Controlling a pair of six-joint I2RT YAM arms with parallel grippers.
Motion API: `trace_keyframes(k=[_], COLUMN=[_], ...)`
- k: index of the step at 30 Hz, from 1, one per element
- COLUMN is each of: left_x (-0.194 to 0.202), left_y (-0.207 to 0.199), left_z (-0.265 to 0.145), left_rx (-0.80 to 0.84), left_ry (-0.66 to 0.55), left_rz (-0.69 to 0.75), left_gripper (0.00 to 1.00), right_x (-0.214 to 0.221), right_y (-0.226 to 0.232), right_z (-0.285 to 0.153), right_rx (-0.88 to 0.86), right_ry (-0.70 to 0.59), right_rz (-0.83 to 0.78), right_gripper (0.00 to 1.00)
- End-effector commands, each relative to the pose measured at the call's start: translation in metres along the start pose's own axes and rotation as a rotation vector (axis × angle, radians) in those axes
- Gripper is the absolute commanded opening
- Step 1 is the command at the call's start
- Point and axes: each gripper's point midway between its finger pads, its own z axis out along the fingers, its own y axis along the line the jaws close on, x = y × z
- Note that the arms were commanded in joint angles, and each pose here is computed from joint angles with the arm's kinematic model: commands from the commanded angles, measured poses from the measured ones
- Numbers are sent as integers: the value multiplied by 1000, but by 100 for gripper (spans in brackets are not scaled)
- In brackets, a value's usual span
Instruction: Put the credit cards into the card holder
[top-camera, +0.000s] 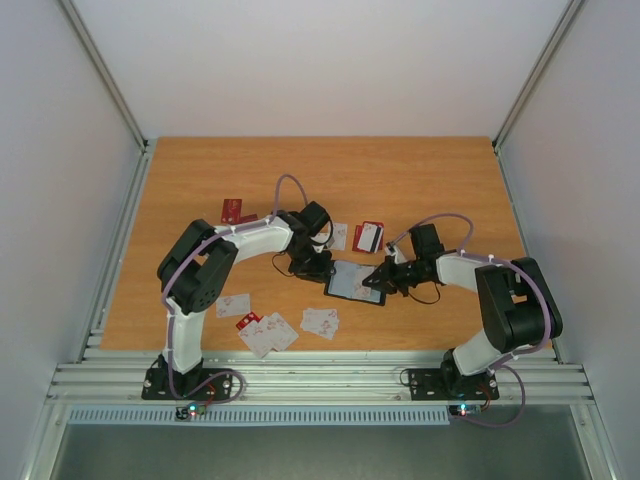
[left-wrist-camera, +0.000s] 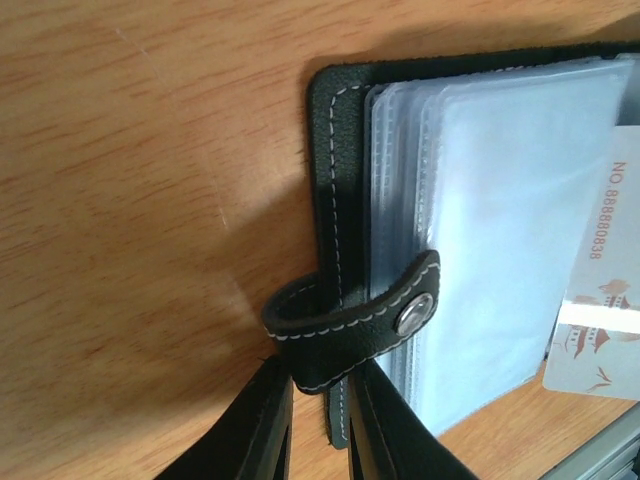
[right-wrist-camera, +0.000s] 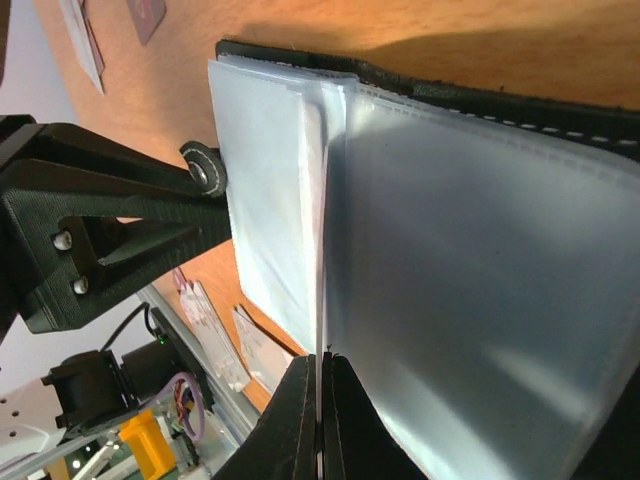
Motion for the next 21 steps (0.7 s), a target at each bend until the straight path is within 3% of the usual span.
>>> trace_keyframes(k=[1, 10, 21], left_x=[7, 6, 5], left_y=[11, 12, 25], left_z=[11, 12, 4], left_rx=[-33, -48, -135], left_ry=[49, 64, 41], left_rz=[1, 7, -2], left_gripper=[18, 18, 17], right_x=[-7, -9, -9], right_y=[9, 4, 10], right_z=[3, 6, -18], right_rx=[-45, -26, 20], right_ry=[-7, -4, -171], right_rz=[-42, -76, -120], right_gripper=[1, 1, 1])
